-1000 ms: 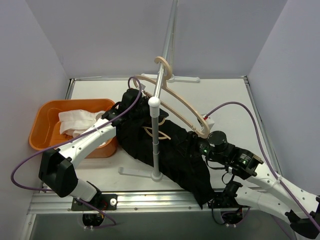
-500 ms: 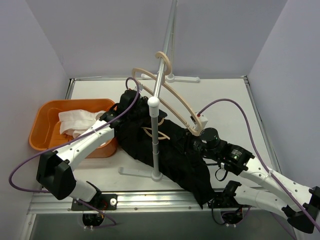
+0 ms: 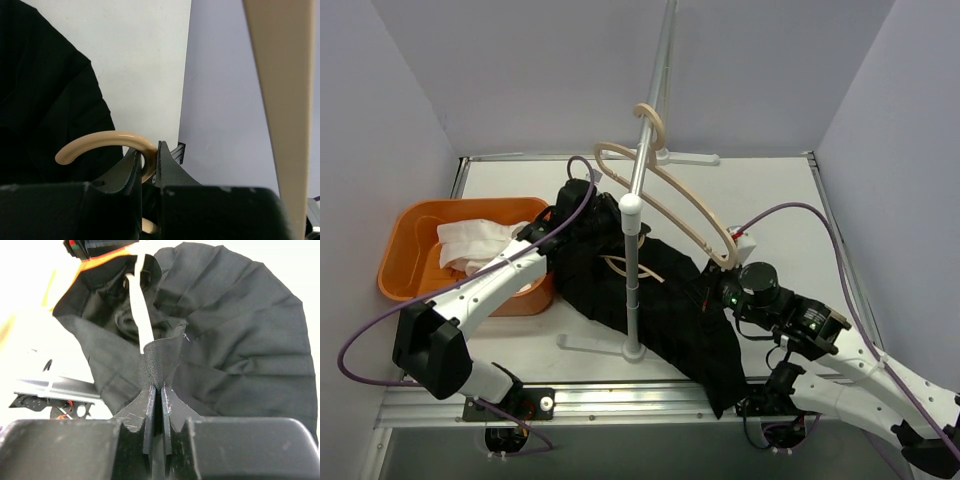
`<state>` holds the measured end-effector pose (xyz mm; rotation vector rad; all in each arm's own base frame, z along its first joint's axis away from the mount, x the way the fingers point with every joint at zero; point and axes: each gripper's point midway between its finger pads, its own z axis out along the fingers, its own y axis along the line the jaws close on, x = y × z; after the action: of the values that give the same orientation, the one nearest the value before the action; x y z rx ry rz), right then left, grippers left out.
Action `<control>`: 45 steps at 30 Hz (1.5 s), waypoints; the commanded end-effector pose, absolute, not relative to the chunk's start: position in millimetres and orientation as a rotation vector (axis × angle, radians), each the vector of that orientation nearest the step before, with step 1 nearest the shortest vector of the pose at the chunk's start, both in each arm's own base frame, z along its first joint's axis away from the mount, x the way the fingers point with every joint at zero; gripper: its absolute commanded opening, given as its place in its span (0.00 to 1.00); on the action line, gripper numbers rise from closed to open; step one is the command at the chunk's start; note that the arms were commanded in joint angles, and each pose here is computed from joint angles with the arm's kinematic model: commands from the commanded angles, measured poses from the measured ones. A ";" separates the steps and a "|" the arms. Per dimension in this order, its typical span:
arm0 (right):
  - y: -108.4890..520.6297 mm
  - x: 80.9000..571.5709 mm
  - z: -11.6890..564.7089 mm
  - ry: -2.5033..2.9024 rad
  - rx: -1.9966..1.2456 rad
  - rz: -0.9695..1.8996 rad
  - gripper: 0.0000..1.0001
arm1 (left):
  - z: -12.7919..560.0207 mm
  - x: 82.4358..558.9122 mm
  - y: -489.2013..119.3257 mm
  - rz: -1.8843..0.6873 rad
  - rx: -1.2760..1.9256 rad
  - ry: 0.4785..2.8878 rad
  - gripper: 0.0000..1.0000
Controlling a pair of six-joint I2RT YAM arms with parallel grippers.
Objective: Remove the skirt from the hanger
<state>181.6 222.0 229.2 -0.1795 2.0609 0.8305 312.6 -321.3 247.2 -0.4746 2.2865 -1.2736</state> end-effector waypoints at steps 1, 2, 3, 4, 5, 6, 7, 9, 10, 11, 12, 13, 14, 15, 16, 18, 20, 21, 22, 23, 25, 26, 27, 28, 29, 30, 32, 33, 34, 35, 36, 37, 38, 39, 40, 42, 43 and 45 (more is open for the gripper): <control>205.7 175.9 238.1 2.053 -0.111 0.821 0.00 | 296.2 339.3 -306.9 -1.344 -0.506 2.139 0.02; 203.1 174.4 238.1 2.055 -0.097 0.823 0.00 | 301.2 343.1 -303.9 -1.352 -0.509 2.126 0.02; 198.3 170.4 236.7 2.061 -0.092 0.821 0.00 | 308.0 348.3 -300.9 -1.359 -0.513 2.106 0.02; 196.4 168.8 237.4 2.061 -0.084 0.826 0.00 | 311.8 353.2 -296.5 -1.360 -0.523 2.091 0.02; 195.4 166.4 235.0 2.069 -0.081 0.830 0.00 | 315.1 361.8 -287.0 -1.351 -0.542 2.071 0.02; 192.7 163.0 235.2 2.073 -0.069 0.841 0.00 | 318.0 366.0 -283.3 -1.355 -0.548 2.061 0.02; 191.9 161.0 234.1 2.079 -0.065 0.848 0.00 | 324.2 370.4 -278.6 -1.363 -0.559 2.045 0.02; 187.9 156.4 229.6 2.090 -0.051 0.855 0.00 | 331.9 379.4 -265.8 -1.365 -0.580 2.013 0.02; 186.9 155.2 227.8 2.096 -0.044 0.857 0.00 | 337.1 380.9 -261.8 -1.371 -0.581 2.002 0.02; 186.5 153.7 226.8 2.098 -0.042 0.864 0.00 | 341.0 382.5 -257.8 -1.372 -0.586 1.988 0.02; 185.5 151.4 224.5 2.103 -0.045 0.868 0.00 | 342.5 385.7 -251.4 -1.368 -0.600 1.978 0.02; 186.2 150.2 224.0 2.107 -0.038 0.880 0.00 | 344.9 386.3 -250.0 -1.377 -0.603 1.970 0.02; 188.2 147.1 223.4 2.114 -0.048 0.899 0.00 | 345.9 387.0 -248.1 -1.382 -0.610 1.966 0.02; 189.8 145.4 221.5 2.119 -0.052 0.912 0.00 | 347.4 388.5 -246.6 -1.389 -0.611 1.956 0.02; 191.3 143.8 220.7 2.125 -0.050 0.926 0.00 | 349.2 387.7 -247.1 -1.404 -0.618 1.950 0.02; 201.8 137.0 222.9 2.129 -0.097 0.995 0.00 | 349.8 387.4 -247.0 -1.417 -0.626 1.937 0.02; 209.4 133.3 224.3 2.133 -0.123 1.042 0.00 | 347.6 387.0 -245.8 -1.407 -0.635 1.942 0.02; 215.3 127.9 223.4 2.152 -0.158 1.076 0.00 | 347.0 386.7 -245.0 -1.401 -0.638 1.943 0.02; 216.9 126.2 225.7 2.155 -0.165 1.089 0.00 | 346.3 387.2 -244.2 -1.399 -0.643 1.943 0.02; 215.7 125.0 224.7 2.169 -0.158 1.086 0.00 | 346.4 387.2 -244.5 -1.403 -0.644 1.942 0.02; 210.2 128.7 233.7 2.145 -0.125 1.064 0.03 | 348.8 387.3 -245.1 -1.414 -0.645 1.935 0.02; 204.2 129.1 232.5 2.156 -0.102 1.035 0.26 | 349.0 387.4 -244.8 -1.410 -0.641 1.934 0.02; 198.9 131.3 234.8 2.146 -0.087 1.009 0.39 | 349.6 386.1 -244.6 -1.408 -0.639 1.938 0.02; 193.6 135.8 236.9 2.131 -0.075 0.969 0.50 | 349.6 385.3 -243.9 -1.401 -0.632 1.939 0.02; 188.9 136.6 241.5 2.123 -0.098 0.938 0.62 | 348.2 384.7 -243.6 -1.395 -0.627 1.944 0.02; 187.5 136.9 245.1 2.116 -0.116 0.924 0.65 | 348.5 382.5 -242.6 -1.381 -0.616 1.948 0.02; 188.6 138.8 259.9 2.092 -0.162 0.911 0.67 | 346.5 378.4 -244.5 -1.360 -0.594 1.966 0.02; 189.9 139.1 263.8 2.079 -0.209 0.899 0.67 | 343.0 376.4 -243.7 -1.337 -0.599 1.983 0.02; 192.8 137.6 267.4 2.076 -0.247 0.906 0.66 | 341.8 374.7 -244.2 -1.323 -0.583 1.989 0.02; 196.8 140.0 274.7 2.068 -0.266 0.905 0.65 | 340.1 370.8 -247.1 -1.321 -0.574 2.001 0.02; 199.6 140.9 277.3 2.063 -0.289 0.904 0.64 | 338.7 369.4 -248.3 -1.315 -0.570 2.006 0.02; 202.2 141.4 280.8 2.051 -0.322 0.904 0.63 | 337.4 368.2 -249.5 -1.303 -0.563 2.010 0.02; 209.2 144.3 282.7 2.049 -0.341 0.912 0.60 | 335.7 366.6 -251.3 -1.295 -0.557 2.017 0.02; 213.3 146.1 287.4 2.039 -0.350 0.921 0.58 | 334.4 362.3 -255.8 -1.294 -0.544 2.031 0.02; 217.3 148.1 289.0 2.032 -0.364 0.925 0.56 | 333.5 360.7 -257.5 -1.285 -0.536 2.034 0.02; 228.0 155.6 289.5 2.033 -0.375 0.926 0.52 | 331.7 355.4 -263.9 -1.286 -0.520 2.047 0.02; 230.9 157.7 288.9 2.030 -0.386 0.923 0.51 | 331.9 353.9 -265.6 -1.287 -0.516 2.048 0.02; 240.3 163.3 287.6 2.025 -0.401 0.929 0.50 | 331.7 348.9 -271.7 -1.296 -0.497 2.056 0.02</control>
<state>155.7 224.2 271.9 -0.3366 2.0973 0.8988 356.3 -272.2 296.1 -0.5786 2.1465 -1.2884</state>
